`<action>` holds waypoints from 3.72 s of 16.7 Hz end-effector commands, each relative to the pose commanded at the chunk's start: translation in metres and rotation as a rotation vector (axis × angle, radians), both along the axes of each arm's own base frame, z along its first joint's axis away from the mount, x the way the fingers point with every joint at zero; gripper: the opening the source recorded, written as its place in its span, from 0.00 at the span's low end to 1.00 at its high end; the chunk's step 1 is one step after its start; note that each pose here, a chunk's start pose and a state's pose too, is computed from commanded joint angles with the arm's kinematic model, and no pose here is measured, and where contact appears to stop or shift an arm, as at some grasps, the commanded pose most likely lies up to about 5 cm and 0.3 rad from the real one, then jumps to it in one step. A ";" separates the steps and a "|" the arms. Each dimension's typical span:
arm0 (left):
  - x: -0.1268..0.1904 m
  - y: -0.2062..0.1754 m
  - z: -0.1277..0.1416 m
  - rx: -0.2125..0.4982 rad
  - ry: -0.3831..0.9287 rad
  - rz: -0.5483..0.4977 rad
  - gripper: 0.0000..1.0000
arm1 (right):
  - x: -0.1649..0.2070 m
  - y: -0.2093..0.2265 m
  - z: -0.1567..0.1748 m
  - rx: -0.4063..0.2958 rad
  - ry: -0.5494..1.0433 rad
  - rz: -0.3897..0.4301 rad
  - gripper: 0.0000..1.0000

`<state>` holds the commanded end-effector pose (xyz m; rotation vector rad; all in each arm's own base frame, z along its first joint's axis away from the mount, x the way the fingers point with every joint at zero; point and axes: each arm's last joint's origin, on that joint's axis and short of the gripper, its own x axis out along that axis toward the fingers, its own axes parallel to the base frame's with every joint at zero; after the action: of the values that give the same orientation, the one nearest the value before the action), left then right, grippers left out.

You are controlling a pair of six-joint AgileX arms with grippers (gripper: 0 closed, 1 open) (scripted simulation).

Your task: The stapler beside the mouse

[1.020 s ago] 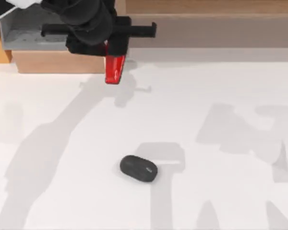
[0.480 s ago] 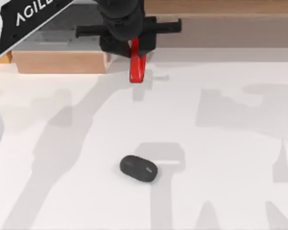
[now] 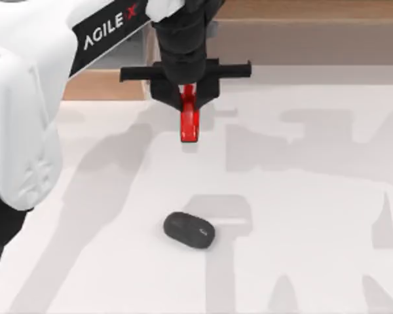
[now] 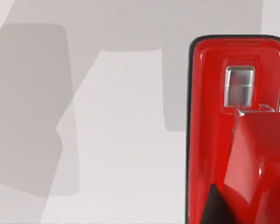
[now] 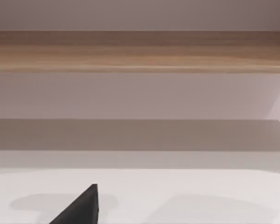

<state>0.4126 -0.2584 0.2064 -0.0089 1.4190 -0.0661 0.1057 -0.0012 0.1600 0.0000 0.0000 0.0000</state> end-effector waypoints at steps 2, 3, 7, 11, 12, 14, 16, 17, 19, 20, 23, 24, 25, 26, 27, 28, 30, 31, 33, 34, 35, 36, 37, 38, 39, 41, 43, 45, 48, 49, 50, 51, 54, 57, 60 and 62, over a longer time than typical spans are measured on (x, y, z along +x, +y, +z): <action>0.002 -0.002 -0.012 0.019 0.028 0.010 0.00 | 0.000 0.000 0.000 0.000 0.000 0.000 1.00; 0.003 -0.003 -0.017 0.027 0.039 0.014 0.00 | 0.000 0.000 0.000 0.000 0.000 0.000 1.00; 0.004 -0.003 -0.025 0.039 0.057 0.020 0.00 | 0.000 0.000 0.000 0.000 0.000 0.000 1.00; 0.006 -0.001 -0.024 0.039 0.055 0.024 0.00 | 0.000 0.000 0.000 0.000 0.000 0.000 1.00; 0.006 -0.001 -0.024 0.039 0.055 0.024 0.00 | 0.000 0.000 0.000 0.000 0.000 0.000 1.00; 0.002 -0.003 -0.021 0.038 0.062 0.008 0.00 | 0.000 0.000 0.000 0.000 0.000 0.000 1.00; -0.005 -0.008 -0.015 0.033 0.069 -0.021 0.00 | 0.000 0.000 0.000 0.000 0.000 0.000 1.00; -0.009 -0.010 -0.010 0.030 0.072 -0.038 0.00 | 0.000 0.000 0.000 0.000 0.000 0.000 1.00; -0.017 -0.014 -0.001 0.021 0.077 -0.073 0.00 | 0.000 0.000 0.000 0.000 0.000 0.000 1.00; -0.022 -0.016 0.004 0.016 0.079 -0.089 0.00 | 0.000 0.000 0.000 0.000 0.000 0.000 1.00; -0.032 -0.021 0.015 0.004 0.078 -0.126 0.00 | 0.000 0.000 0.000 0.000 0.000 0.000 1.00; -0.034 -0.023 0.018 0.000 0.075 -0.132 0.00 | 0.000 0.000 0.000 0.000 0.000 0.000 1.00; -0.035 -0.023 0.019 -0.004 0.070 -0.135 0.00 | 0.000 0.000 0.000 0.000 0.000 0.000 1.00; -0.035 -0.024 0.020 -0.006 0.065 -0.134 0.00 | 0.000 0.000 0.000 0.000 0.000 0.000 1.00; -0.035 -0.024 0.021 -0.009 0.060 -0.131 0.00 | 0.000 0.000 0.000 0.000 0.000 0.000 1.00; -0.034 -0.025 0.020 -0.011 0.054 -0.125 0.00 | 0.000 0.000 0.000 0.000 0.000 0.000 1.00; -0.030 -0.024 0.018 -0.014 0.040 -0.109 0.00 | 0.000 0.000 0.000 0.000 0.000 0.000 1.00; -0.027 -0.023 0.015 -0.015 0.032 -0.097 0.00 | 0.000 0.000 0.000 0.000 0.000 0.000 1.00; -0.019 -0.019 0.007 -0.013 0.019 -0.070 0.00 | 0.000 0.000 0.000 0.000 0.000 0.000 1.00; -0.015 -0.018 0.001 -0.011 0.016 -0.055 0.00 | 0.000 0.000 0.000 0.000 0.000 0.000 1.00; -0.010 -0.016 -0.006 -0.007 0.015 -0.041 0.00 | 0.000 0.000 0.000 0.000 0.000 0.000 1.00; -0.006 -0.014 -0.013 -0.001 0.016 -0.027 0.00 | 0.000 0.000 0.000 0.000 0.000 0.000 1.00; -0.002 -0.012 -0.021 0.005 0.019 -0.015 0.00 | 0.000 0.000 0.000 0.000 0.000 0.000 1.00; 0.002 -0.009 -0.030 0.012 0.024 -0.003 0.00 | 0.000 0.000 0.000 0.000 0.000 0.000 1.00; 0.004 -0.007 -0.038 0.020 0.032 0.007 0.00 | 0.000 0.000 0.000 0.000 0.000 0.000 1.00; 0.007 -0.004 -0.054 0.038 0.055 0.020 0.00 | 0.000 0.000 0.000 0.000 0.000 0.000 1.00; 0.007 -0.003 -0.055 0.039 0.057 0.020 0.00 | 0.000 0.000 0.000 0.000 0.000 0.000 1.00; 0.007 -0.003 -0.055 0.039 0.057 0.020 0.00 | 0.000 0.000 0.000 0.000 0.000 0.000 1.00; 0.007 -0.003 -0.055 0.039 0.057 0.020 0.15 | 0.000 0.000 0.000 0.000 0.000 0.000 1.00; 0.007 -0.003 -0.055 0.039 0.057 0.020 0.23 | 0.000 0.000 0.000 0.000 0.000 0.000 1.00; 0.007 -0.003 -0.055 0.039 0.057 0.020 0.30 | 0.000 0.000 0.000 0.000 0.000 0.000 1.00; 0.007 -0.003 -0.055 0.039 0.057 0.020 0.38 | 0.000 0.000 0.000 0.000 0.000 0.000 1.00; 0.007 -0.003 -0.055 0.039 0.057 0.020 0.60 | 0.000 0.000 0.000 0.000 0.000 0.000 1.00; 0.007 -0.003 -0.055 0.039 0.057 0.020 0.83 | 0.000 0.000 0.000 0.000 0.000 0.000 1.00; 0.007 -0.003 -0.055 0.039 0.057 0.020 1.00 | 0.000 0.000 0.000 0.000 0.000 0.000 1.00; 0.007 -0.003 -0.055 0.039 0.057 0.020 1.00 | 0.000 0.000 0.000 0.000 0.000 0.000 1.00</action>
<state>0.4197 -0.2618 0.1519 0.0074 1.4763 -0.0212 0.1057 -0.0012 0.1600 0.0000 0.0000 0.0000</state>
